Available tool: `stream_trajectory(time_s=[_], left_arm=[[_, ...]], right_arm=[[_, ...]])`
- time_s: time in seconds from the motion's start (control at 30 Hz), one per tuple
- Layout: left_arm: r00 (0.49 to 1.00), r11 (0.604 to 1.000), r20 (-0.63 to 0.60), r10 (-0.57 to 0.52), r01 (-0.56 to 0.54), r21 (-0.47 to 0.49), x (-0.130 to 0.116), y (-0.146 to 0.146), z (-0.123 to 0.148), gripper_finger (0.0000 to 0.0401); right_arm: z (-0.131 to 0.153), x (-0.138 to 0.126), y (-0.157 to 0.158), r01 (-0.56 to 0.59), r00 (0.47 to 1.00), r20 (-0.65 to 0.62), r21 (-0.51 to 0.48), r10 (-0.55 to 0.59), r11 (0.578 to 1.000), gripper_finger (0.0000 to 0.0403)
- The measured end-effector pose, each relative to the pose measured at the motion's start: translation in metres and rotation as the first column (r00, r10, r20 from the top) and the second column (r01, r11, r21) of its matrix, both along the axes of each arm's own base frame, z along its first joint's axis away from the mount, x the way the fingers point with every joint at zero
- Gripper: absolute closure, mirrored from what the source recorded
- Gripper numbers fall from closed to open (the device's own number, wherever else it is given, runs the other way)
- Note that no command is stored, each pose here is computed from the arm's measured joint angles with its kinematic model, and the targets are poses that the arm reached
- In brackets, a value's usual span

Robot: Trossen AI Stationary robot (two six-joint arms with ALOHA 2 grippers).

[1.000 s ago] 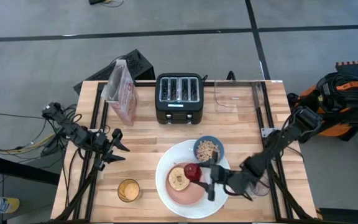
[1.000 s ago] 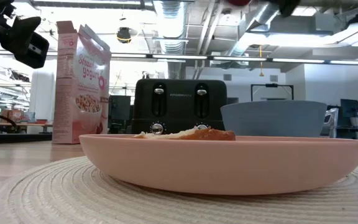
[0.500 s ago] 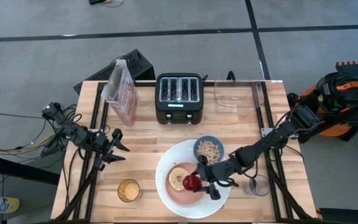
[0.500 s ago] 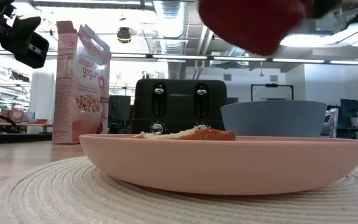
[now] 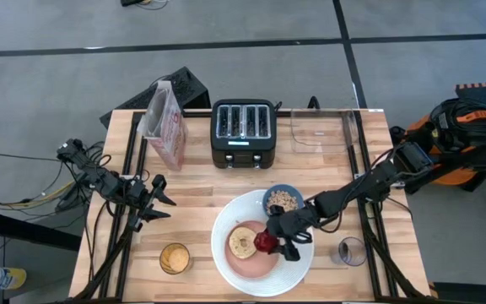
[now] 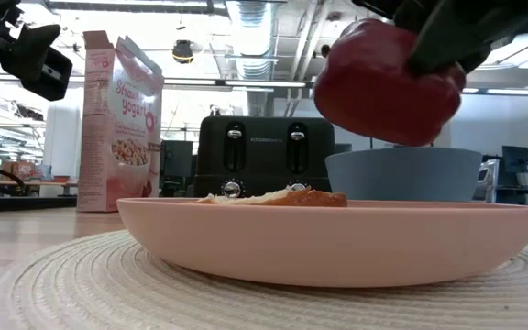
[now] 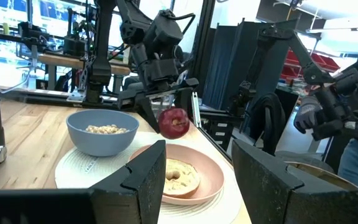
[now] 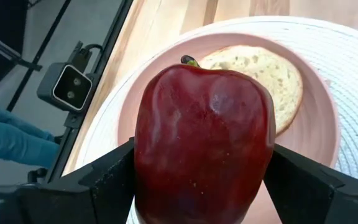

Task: Arrange a breakfast setting
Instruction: Remove the red apple from the transparent bin and put it on the pink plate

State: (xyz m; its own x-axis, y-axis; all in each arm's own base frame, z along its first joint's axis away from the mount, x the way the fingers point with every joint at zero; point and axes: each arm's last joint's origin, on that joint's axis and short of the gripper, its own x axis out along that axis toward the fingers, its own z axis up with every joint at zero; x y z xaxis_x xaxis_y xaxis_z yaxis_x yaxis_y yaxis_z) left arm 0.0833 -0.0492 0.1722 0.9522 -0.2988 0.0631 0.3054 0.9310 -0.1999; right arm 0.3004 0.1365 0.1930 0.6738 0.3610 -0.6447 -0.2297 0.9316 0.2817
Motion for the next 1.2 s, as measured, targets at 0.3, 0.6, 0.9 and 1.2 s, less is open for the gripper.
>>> stream_trajectory(time_s=[0.3,0.6,0.9,1.2], left_arm=[[1.000,1.000,0.000,0.000,0.000,0.000,0.000,0.000,0.000,0.0232],[1.000,1.000,0.000,0.001,-0.001,0.000,0.000,0.000,0.000,0.0232],[1.000,1.000,0.000,0.001,-0.001,0.000,0.000,0.000,0.000,0.0232],[1.000,1.000,0.000,0.001,-0.001,0.000,0.000,0.000,0.000,0.0232]], right_arm=[[-0.012,0.002,0.002,-0.008,0.999,-0.041,-0.010,0.008,1.000,0.0069],[-0.032,0.012,0.000,-0.019,0.992,-0.119,0.102,0.031,0.995,0.0047],[-0.032,0.013,0.000,-0.019,0.993,-0.118,0.103,0.031,0.995,0.0018],[-0.028,0.014,-0.001,-0.022,0.995,-0.093,0.106,0.032,0.994,0.0006]])
